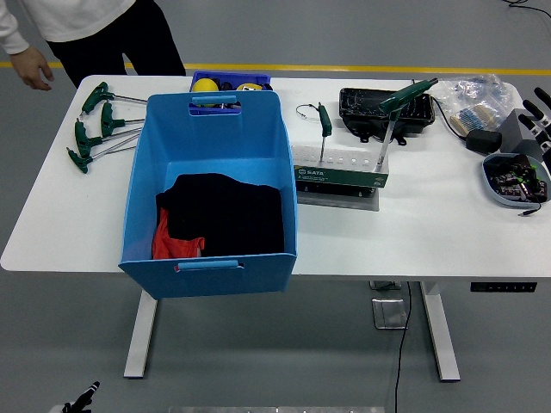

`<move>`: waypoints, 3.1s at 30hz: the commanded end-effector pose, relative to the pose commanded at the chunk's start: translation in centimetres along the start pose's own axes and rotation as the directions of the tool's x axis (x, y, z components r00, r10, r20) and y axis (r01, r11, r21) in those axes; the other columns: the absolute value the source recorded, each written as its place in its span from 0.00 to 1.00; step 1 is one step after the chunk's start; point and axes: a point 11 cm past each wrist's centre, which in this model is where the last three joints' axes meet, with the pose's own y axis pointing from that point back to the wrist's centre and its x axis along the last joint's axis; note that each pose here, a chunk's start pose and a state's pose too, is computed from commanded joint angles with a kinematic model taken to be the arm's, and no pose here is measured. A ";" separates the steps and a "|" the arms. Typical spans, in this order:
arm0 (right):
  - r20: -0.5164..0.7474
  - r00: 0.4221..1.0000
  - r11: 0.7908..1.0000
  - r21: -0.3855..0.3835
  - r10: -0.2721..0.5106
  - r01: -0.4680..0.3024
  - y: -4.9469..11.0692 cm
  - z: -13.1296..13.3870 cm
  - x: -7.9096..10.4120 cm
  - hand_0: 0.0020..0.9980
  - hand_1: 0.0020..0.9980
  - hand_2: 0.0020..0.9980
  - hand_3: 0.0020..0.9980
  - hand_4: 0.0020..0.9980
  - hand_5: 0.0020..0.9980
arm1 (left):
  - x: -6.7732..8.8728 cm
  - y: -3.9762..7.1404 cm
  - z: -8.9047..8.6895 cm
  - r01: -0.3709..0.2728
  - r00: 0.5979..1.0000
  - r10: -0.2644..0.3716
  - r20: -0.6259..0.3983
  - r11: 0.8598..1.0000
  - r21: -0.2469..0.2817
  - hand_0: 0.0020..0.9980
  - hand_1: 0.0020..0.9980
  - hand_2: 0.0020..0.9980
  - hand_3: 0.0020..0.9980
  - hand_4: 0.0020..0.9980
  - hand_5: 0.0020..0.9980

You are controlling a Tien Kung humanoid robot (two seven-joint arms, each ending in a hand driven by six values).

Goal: Lift tool from toolbox,place it in box,lift tool from toolbox,place it in box

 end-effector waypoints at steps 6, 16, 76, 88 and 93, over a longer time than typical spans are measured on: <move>-0.002 1.000 1.000 0.000 0.008 -0.008 0.1 0.0 0.2 0.93 0.87 0.92 1.00 1.00 1.00 | 0.0 0.0 0.0 0.001 1.000 -0.001 0.000 1.000 -0.001 0.77 0.83 0.83 0.79 0.79 0.78; -0.041 0.999 0.999 0.012 0.033 -0.032 0.2 -0.5 0.4 0.90 0.84 0.90 0.98 1.00 1.00 | 0.1 0.0 0.0 0.000 1.000 0.000 0.002 1.000 -0.002 0.77 0.83 0.82 0.79 0.79 0.78; -0.991 0.089 0.986 0.112 0.101 0.125 -3.9 -7.4 -2.0 0.94 0.90 0.94 0.98 1.00 0.76 | 0.9 -0.1 0.2 -0.013 1.000 0.013 0.023 1.000 0.003 0.77 0.80 0.81 0.78 0.79 0.78; -0.999 -0.030 0.969 0.016 0.025 0.245 -6.5 -6.6 -7.5 1.00 0.93 0.96 1.00 1.00 0.69 | 1.2 -0.1 0.5 -0.017 1.000 0.017 0.025 1.000 0.001 0.77 0.80 0.81 0.78 0.79 0.78; -0.998 -0.064 0.956 -0.011 0.008 0.292 -8.3 -6.2 -10.8 0.98 0.91 0.92 0.96 1.00 0.66 | 1.3 -0.2 0.7 -0.018 1.000 0.018 0.026 1.000 -0.002 0.77 0.80 0.80 0.78 0.79 0.78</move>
